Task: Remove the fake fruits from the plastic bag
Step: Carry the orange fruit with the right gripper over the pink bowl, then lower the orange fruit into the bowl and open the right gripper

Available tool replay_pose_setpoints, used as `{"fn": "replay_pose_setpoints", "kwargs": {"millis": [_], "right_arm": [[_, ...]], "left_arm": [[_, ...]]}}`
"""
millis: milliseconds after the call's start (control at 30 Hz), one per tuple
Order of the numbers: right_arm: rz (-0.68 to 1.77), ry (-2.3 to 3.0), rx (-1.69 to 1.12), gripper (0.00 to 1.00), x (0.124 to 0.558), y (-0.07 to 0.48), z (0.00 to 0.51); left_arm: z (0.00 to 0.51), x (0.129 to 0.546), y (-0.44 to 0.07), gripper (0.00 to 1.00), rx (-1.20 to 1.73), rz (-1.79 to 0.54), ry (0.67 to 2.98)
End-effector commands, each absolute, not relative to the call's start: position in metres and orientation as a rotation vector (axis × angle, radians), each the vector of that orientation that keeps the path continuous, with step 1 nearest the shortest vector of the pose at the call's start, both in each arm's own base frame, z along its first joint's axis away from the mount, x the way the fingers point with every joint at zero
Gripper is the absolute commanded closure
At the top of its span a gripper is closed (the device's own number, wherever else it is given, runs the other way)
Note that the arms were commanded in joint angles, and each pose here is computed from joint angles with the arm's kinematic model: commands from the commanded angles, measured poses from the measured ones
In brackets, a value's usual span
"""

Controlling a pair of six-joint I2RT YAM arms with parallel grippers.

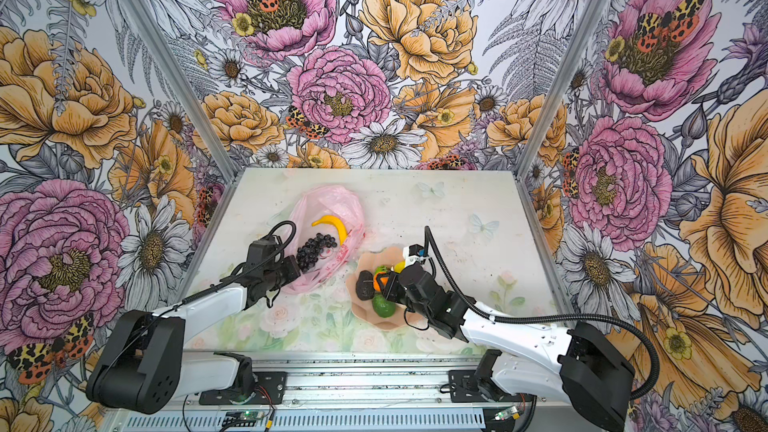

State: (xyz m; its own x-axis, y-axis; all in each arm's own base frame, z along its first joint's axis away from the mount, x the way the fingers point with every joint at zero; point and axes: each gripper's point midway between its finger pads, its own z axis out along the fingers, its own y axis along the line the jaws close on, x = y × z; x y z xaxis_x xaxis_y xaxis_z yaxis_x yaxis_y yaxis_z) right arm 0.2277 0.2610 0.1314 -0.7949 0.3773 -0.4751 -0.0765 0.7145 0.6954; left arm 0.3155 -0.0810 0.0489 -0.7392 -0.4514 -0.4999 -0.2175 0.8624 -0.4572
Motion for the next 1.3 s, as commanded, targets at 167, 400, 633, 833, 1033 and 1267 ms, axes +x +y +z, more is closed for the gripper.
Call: {"fn": "replay_pose_setpoints", "kwargs": {"millis": [167,400,633,833,1033,1267], "right_arm": [[1.012,2.259,0.308,0.75,0.231,0.268,0.13],[1.007,2.275,0.328,0.75,0.23,0.272,0.119],[0.999,2.307,0.338,0.75,0.227,0.273,0.109],[0.982,2.318,0.343,0.74,0.227,0.273,0.105],[0.954,2.318,0.35,0.66,0.225,0.268,0.105],[0.92,2.314,0.354,0.6,0.222,0.26,0.107]], "left_arm": [[0.056,0.32,-0.085,0.95,-0.442,-0.5,2.398],[0.056,0.32,-0.085,0.94,-0.441,-0.499,2.397],[0.056,0.321,-0.085,0.94,-0.441,-0.497,2.396],[0.056,0.32,-0.085,0.95,-0.439,-0.497,2.398],[0.056,0.321,-0.085,0.95,-0.44,-0.496,2.396],[0.056,0.32,-0.085,0.95,-0.439,-0.496,2.397]]}}
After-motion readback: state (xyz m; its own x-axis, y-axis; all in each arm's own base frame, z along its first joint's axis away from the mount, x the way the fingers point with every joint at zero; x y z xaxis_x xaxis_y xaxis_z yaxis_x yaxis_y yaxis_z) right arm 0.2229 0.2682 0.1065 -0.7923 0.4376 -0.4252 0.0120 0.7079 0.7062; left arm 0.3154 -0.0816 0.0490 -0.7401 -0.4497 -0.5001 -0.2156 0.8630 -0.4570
